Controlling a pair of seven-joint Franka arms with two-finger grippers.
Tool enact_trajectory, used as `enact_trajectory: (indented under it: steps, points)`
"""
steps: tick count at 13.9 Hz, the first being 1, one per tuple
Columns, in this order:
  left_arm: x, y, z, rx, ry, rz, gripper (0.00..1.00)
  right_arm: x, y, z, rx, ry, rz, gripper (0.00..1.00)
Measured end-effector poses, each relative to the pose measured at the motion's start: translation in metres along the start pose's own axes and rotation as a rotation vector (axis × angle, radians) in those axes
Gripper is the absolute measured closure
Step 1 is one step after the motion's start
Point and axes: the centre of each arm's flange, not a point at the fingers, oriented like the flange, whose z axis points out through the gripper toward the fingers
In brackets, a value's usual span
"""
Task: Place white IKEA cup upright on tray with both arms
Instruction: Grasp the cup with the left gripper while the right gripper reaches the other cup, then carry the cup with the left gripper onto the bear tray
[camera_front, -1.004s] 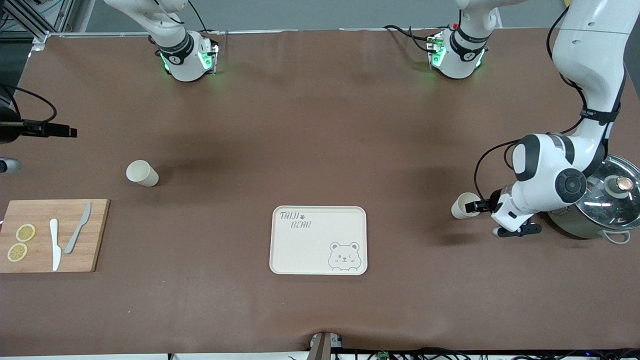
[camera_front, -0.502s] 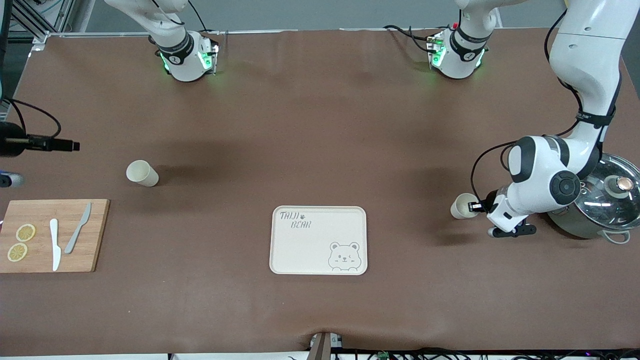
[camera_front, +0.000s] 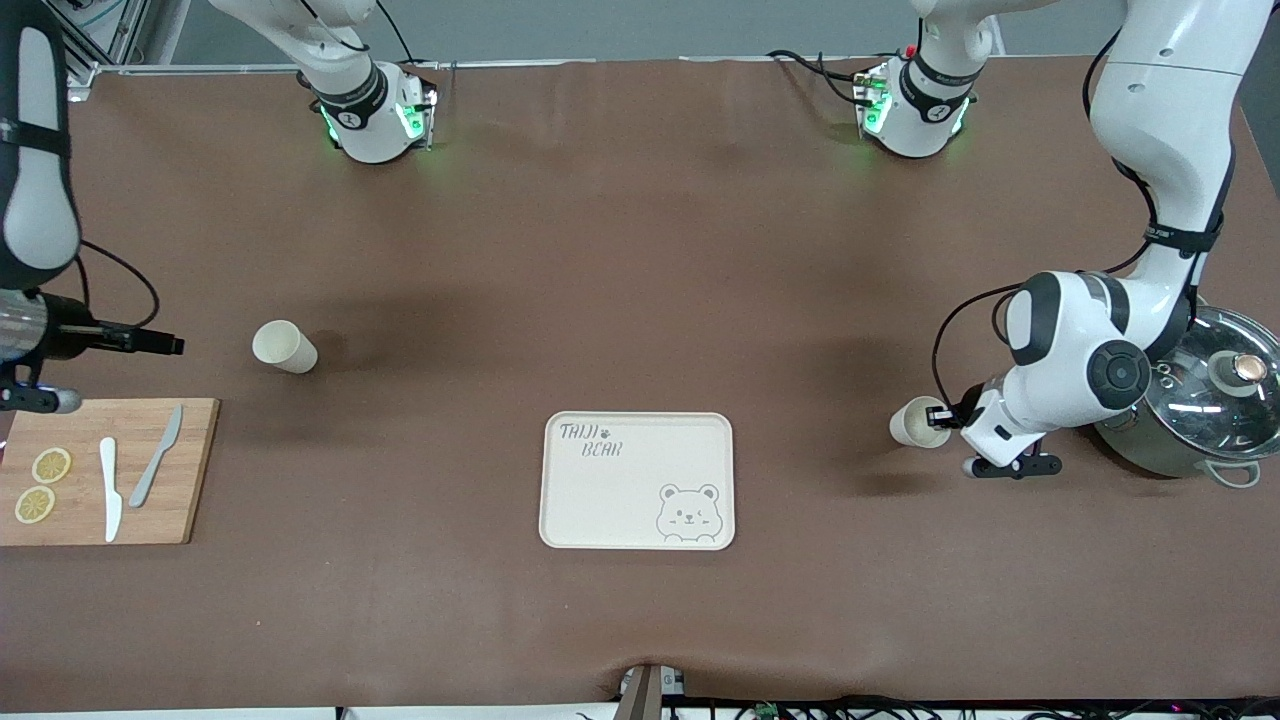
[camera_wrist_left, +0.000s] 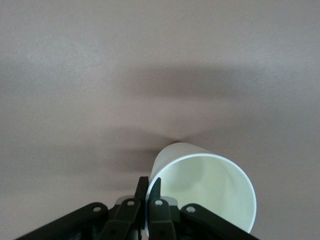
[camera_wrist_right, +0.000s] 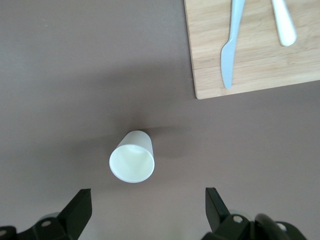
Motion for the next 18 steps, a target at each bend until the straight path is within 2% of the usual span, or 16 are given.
enact_trajectory:
  steps: [3,8,13,16,18]
  points:
    - [0.006,-0.001,-0.012,0.000,0.005,-0.003,0.97,-0.017,0.000,0.044,0.001,0.031,0.003,0.00]
    - [0.022,0.026,-0.045,-0.006,0.062,0.033,0.97,-0.038,0.001,0.063,0.008,0.017,-0.020,0.00]
    - [0.024,0.097,-0.076,-0.004,0.054,0.046,0.97,-0.041,0.009,0.089,0.081,0.147,0.026,0.00]
    - [0.018,0.162,-0.072,-0.015,0.063,-0.028,0.97,-0.047,0.010,0.112,0.060,0.233,0.014,0.00]
    - [0.013,0.196,-0.059,-0.021,0.053,-0.092,0.97,-0.057,0.009,0.131,0.051,0.225,-0.037,0.00]
